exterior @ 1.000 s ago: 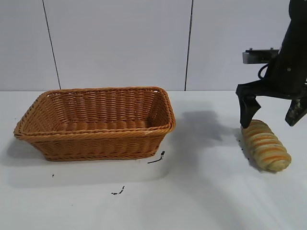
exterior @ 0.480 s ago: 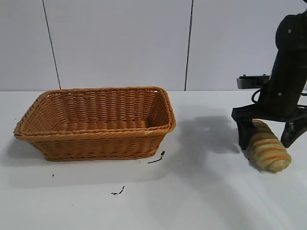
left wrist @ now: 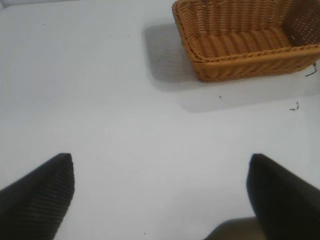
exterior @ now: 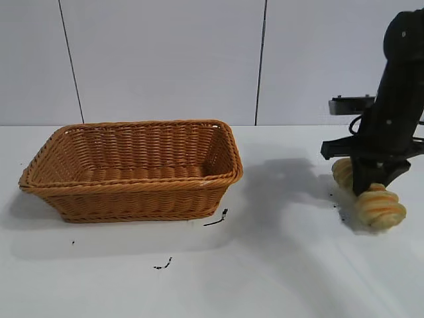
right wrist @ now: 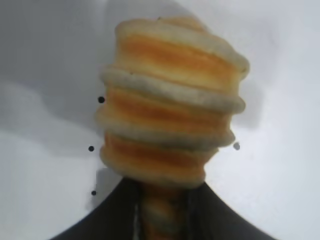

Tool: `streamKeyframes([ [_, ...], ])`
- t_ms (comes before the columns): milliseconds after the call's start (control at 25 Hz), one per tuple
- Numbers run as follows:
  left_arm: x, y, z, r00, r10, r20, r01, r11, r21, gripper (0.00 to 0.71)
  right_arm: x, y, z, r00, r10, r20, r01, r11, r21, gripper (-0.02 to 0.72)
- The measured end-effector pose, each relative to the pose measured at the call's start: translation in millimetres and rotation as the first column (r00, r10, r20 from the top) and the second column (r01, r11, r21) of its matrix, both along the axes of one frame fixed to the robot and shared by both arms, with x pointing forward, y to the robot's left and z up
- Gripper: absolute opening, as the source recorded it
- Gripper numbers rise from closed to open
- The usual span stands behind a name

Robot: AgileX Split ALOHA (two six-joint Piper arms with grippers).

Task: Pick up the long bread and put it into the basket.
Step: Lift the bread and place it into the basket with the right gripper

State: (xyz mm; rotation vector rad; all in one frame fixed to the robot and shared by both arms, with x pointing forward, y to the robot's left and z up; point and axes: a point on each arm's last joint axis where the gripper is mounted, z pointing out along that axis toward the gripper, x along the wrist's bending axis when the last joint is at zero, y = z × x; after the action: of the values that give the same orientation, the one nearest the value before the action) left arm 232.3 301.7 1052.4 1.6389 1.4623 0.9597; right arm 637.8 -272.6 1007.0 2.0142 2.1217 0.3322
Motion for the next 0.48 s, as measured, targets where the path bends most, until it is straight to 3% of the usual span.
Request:
streamKeyframes([
  [240,0,0.0,0,1.0,0.0,0.0,0.0,1.0,0.0,0.696,20,15,47,0.995,0.092,0.029,-0.091,0.996,-0.018,0.115],
  [480,0,0.0,0,1.0,0.0,0.0,0.0,1.0,0.0,0.696,45,81,62,0.962,0.259,0.091,-0.257,0.966,-0.03,0.115],
])
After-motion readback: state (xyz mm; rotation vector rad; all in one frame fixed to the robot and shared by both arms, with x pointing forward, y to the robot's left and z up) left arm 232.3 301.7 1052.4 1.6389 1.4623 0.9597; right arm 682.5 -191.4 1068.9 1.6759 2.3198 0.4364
